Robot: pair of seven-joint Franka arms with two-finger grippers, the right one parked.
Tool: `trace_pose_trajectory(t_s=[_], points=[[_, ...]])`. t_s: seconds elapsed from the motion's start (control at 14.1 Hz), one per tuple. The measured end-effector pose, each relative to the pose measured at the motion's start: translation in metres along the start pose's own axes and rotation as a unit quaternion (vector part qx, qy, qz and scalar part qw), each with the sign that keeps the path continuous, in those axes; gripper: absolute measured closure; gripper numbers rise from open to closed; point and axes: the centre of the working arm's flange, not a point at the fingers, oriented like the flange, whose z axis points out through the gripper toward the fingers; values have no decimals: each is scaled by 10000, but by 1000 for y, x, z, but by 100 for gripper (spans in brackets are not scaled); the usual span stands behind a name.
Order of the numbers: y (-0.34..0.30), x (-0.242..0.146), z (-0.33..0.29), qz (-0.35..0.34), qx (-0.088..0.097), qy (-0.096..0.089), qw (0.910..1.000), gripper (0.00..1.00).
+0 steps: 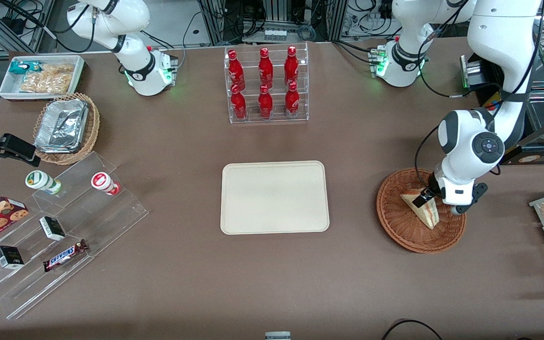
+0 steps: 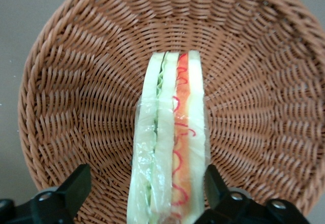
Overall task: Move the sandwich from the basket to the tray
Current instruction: 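Close the left gripper on the sandwich and lift it, then carry the sandwich with the left gripper over the cream tray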
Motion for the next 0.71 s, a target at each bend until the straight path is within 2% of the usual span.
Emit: trace_pose_trajectory(t_s=[0.21,0.28,0.42,0.57,0.71], points=[[1,0,3,5,13,-13,10000,42],[3,3,-1,9,-23,24,10000,57],[9,7,-10,40,-21,19,10000,68],[26,9,-29,395,33,-49,9992,81],[56,4,-57,1008,2,-80,9949,82]])
